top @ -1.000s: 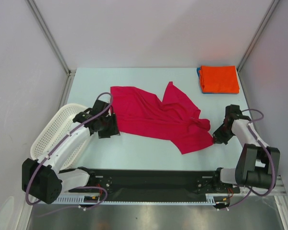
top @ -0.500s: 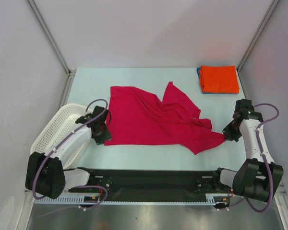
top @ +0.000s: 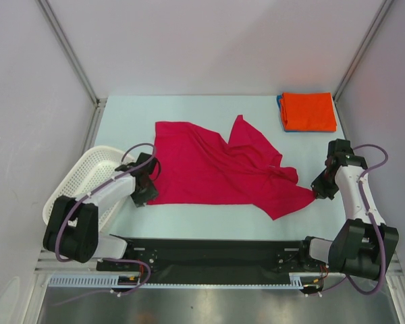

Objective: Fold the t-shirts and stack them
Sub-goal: Flatten the tshirt out

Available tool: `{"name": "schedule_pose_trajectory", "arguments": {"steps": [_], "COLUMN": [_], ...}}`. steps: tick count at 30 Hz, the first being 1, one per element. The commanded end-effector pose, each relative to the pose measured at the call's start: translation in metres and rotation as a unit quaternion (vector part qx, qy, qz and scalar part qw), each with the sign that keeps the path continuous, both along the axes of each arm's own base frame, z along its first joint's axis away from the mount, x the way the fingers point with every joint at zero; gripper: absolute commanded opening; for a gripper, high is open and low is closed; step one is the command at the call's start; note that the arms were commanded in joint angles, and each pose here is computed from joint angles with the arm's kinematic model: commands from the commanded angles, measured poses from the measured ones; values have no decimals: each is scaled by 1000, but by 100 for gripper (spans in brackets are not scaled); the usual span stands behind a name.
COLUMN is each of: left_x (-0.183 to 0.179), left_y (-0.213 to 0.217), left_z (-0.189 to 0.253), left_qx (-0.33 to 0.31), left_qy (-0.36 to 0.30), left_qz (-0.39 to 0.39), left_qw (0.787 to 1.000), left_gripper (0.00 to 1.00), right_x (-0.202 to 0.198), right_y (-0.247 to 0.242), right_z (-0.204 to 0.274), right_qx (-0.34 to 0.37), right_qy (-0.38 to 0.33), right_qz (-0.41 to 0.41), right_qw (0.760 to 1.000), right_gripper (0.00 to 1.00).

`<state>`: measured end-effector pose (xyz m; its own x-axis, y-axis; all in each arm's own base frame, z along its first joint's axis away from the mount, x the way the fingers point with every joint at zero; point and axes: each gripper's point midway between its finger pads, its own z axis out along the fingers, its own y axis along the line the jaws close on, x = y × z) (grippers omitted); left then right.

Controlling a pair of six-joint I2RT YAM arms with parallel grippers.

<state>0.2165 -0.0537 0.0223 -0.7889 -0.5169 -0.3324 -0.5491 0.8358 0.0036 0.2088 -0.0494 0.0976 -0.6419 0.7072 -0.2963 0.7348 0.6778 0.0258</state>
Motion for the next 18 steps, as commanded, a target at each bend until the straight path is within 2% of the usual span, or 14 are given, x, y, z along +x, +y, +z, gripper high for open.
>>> {"name": "schedule_pose_trajectory", "arguments": {"steps": [1,13,15,17,18], "left_x": [17,2,2,3,4], "left_y": [3,-1,-1,-2,-3], "left_z": [-1,-15,-17,-19,-20], "left_qx": [13,-9,-7,-7,-9], "left_qy": [-34,-22,-20,-16,-15], "left_qz": [18,20,17,13,11], "left_qw": [999,1000,1000,1000,1000], "left_gripper": [49,40,36,26,12], "right_x": [8,8,9,10,11], "right_y": [-1,-1,0,2,3], "right_z": [7,8,8,8,9], "right_qx": [-6,-8,-5,-3,-4], "right_qy": [-13,-16,-20,-20,-22], "right_qz": [11,14,16,19,23], "right_qw": [1000,1000,1000,1000,999], "right_gripper": [0,0,0,0,0]}}
